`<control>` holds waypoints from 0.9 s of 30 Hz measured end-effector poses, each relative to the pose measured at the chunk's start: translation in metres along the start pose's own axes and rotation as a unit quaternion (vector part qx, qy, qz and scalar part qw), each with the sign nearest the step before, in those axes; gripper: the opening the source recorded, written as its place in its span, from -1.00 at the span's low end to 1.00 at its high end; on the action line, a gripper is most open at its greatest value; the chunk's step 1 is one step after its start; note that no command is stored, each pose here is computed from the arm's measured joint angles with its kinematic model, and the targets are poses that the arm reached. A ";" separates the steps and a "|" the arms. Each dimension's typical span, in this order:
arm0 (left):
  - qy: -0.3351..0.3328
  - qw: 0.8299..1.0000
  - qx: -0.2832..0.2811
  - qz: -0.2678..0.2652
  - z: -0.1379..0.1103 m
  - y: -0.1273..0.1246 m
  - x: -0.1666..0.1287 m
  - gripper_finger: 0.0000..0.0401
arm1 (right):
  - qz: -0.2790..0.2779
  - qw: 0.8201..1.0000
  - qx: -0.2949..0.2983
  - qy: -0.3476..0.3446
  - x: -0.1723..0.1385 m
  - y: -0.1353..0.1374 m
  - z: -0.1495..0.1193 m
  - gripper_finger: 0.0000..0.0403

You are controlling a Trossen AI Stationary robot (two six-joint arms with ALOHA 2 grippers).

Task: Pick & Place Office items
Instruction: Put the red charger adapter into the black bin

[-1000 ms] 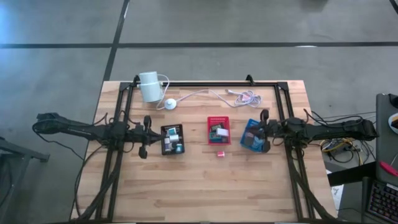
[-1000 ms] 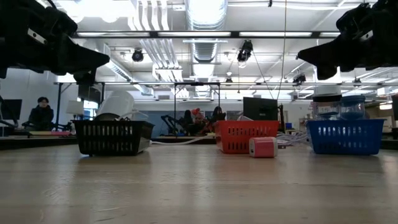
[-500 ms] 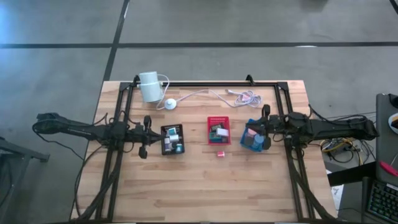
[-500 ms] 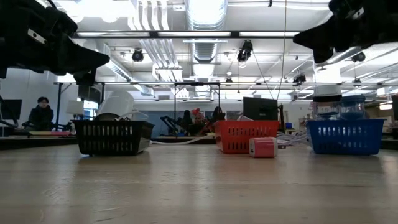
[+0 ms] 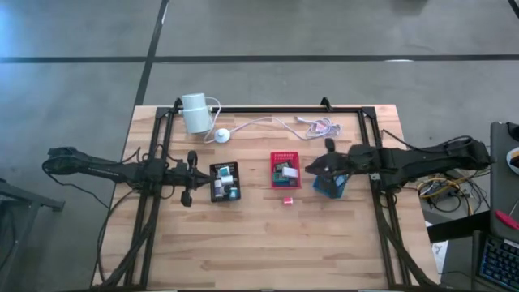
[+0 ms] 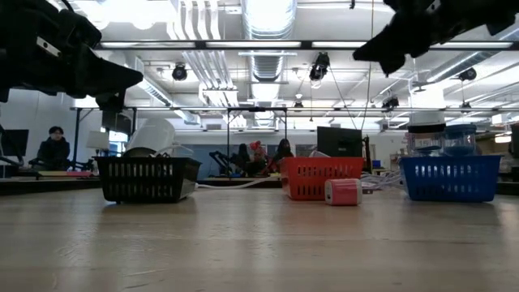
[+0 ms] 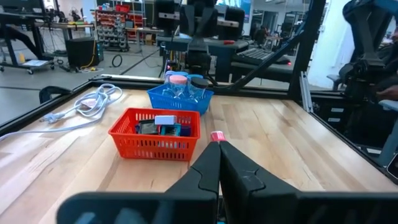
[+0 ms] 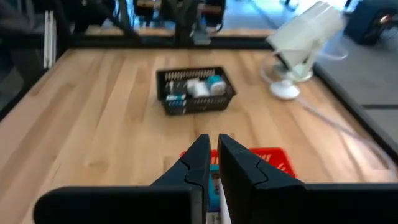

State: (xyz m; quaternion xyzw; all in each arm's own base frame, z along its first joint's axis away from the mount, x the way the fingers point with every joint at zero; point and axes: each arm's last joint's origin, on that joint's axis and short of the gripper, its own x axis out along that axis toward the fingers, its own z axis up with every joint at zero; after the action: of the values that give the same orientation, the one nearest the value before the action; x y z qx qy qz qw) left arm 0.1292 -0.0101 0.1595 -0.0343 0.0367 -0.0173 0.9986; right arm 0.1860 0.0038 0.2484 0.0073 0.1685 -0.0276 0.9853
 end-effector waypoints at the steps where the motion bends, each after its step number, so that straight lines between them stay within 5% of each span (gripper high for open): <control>1: 0.000 1.000 -0.001 0.000 0.000 0.000 0.000 -0.95 | 0.003 1.000 -0.003 0.010 0.006 0.002 0.000 -0.86; 10: 0.000 1.000 0.012 0.007 0.000 0.000 0.000 -0.95 | 0.041 0.999 -0.014 0.005 0.061 0.031 -0.011 -0.76; 27: 0.015 0.999 0.008 0.031 -0.003 0.002 0.000 -0.95 | 0.074 0.980 -0.063 0.172 0.133 0.078 -0.010 0.06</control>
State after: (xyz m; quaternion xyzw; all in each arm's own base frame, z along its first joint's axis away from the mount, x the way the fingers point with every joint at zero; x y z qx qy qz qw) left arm 0.1294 -0.0084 0.1560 -0.0246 0.0529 0.0131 0.9982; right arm 0.3120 0.0752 0.1949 -0.0382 0.3362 0.0575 0.9392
